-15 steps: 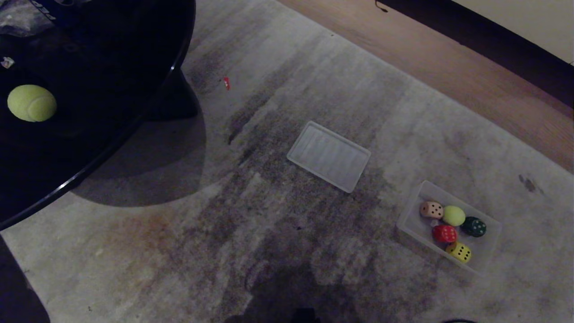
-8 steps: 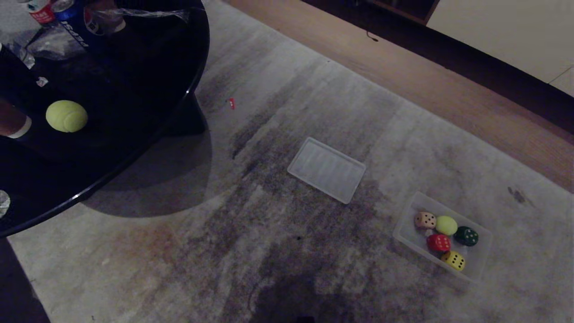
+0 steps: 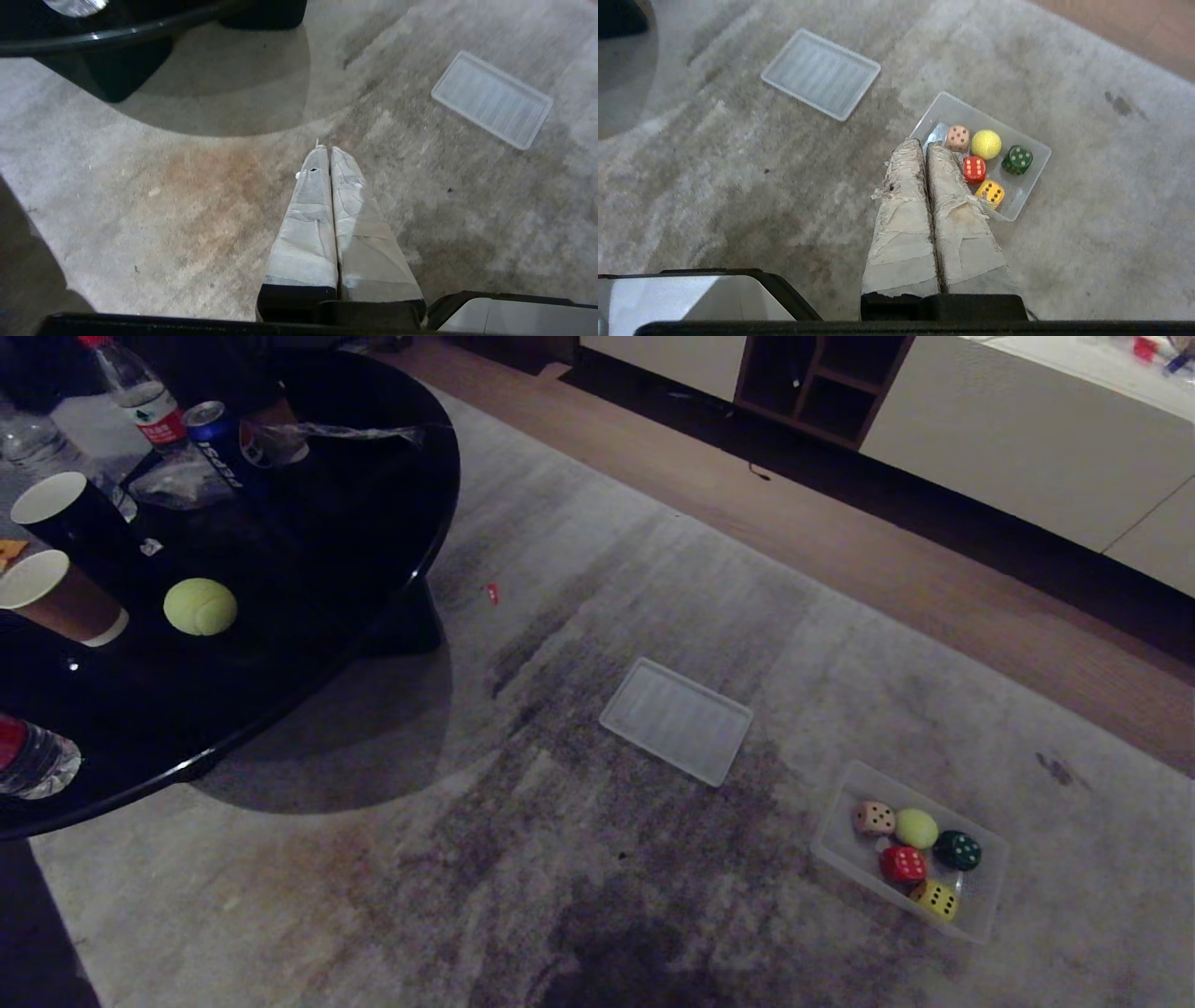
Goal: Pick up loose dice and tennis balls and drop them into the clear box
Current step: Pick up the ball on the table
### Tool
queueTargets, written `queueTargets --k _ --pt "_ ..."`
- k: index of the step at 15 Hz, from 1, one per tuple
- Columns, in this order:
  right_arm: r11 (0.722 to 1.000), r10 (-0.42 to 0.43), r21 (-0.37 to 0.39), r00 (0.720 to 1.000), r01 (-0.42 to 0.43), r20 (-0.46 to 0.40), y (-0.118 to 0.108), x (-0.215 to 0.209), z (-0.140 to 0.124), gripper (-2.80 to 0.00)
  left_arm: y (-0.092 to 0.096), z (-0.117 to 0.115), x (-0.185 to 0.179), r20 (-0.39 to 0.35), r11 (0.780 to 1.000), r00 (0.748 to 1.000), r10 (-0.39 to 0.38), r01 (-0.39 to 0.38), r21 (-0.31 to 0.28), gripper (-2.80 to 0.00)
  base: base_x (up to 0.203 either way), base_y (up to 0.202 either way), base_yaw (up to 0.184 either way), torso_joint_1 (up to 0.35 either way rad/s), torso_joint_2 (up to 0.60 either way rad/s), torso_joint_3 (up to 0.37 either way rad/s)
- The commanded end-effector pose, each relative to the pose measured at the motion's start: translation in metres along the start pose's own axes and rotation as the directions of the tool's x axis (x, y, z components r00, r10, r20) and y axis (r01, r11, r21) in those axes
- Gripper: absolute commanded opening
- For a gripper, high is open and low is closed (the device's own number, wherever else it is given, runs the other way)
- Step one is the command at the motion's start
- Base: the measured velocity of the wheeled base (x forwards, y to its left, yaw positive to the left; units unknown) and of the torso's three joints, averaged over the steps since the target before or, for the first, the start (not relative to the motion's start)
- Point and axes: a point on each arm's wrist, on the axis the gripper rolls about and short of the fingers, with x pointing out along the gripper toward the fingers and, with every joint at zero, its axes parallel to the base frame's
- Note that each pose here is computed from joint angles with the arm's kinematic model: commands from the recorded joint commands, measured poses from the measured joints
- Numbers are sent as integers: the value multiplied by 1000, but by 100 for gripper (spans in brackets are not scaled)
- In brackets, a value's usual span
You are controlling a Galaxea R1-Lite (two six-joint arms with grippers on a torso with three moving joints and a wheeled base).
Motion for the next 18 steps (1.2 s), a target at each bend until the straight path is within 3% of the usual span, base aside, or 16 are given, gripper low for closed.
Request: queueTargets --k 1,18 --pt "1000 -1 0 1000 1 -3 0 0 0 -280 0 0 0 -2 1000 1000 1 -1 -1 -280 0 0 0 -1 -1 198" --pt "1000 -1 0 1000 1 -3 0 0 0 -280 0 0 0 -2 1000 1000 1 -1 -2 -280 0 0 0 2 2 202"
